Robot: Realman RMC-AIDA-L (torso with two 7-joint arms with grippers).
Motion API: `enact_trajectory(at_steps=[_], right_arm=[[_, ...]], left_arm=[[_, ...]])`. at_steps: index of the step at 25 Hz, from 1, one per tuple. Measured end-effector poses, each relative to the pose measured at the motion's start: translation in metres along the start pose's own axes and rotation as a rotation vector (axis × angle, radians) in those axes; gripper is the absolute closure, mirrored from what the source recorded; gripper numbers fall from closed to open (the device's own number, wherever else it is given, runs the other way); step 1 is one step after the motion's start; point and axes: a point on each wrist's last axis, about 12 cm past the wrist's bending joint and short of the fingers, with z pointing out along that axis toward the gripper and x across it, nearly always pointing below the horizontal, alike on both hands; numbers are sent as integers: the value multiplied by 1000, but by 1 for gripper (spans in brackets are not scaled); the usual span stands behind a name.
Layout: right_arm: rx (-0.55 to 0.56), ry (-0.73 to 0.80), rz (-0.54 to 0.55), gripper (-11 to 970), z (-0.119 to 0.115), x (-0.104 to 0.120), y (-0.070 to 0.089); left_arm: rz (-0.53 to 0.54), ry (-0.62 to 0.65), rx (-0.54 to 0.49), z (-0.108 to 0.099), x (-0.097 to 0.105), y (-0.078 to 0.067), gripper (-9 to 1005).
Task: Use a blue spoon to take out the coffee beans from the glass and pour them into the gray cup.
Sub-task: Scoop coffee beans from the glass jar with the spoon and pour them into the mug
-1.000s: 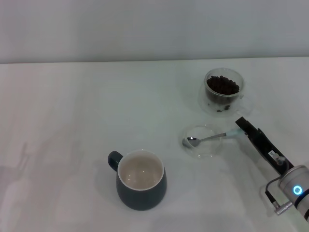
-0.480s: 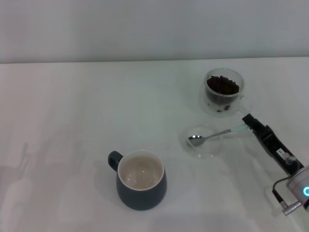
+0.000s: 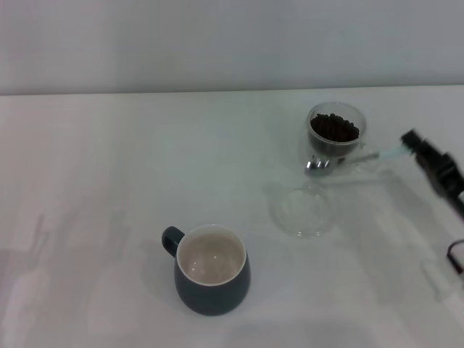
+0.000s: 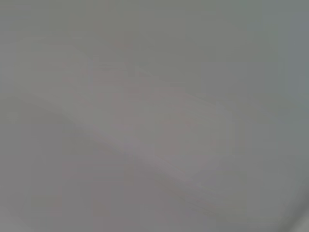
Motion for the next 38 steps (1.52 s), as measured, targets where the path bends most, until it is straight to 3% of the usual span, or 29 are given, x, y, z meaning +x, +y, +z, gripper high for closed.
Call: enact_trajectory(at_steps=[3, 4, 8, 14, 23, 38], right_arm=[[-128, -22, -123, 815, 21, -32, 12], [-128, -22, -123, 815, 21, -32, 12], [-210, 22, -303, 815, 52, -63, 26], [-245, 139, -583, 816, 89, -92, 43], [-207, 213, -770, 816, 97, -105, 45], [-119, 295, -896, 815, 105, -97, 34]], left_arm=[[-48, 11, 1, 0, 1, 0, 194], [-48, 11, 1, 0, 1, 0, 194], [-65, 32, -4, 1, 4, 1, 195], [-72, 63, -34, 2, 7, 3, 196], [-84, 85, -34, 4, 10, 0, 197], [-96, 82, -30, 12, 10, -3, 197]])
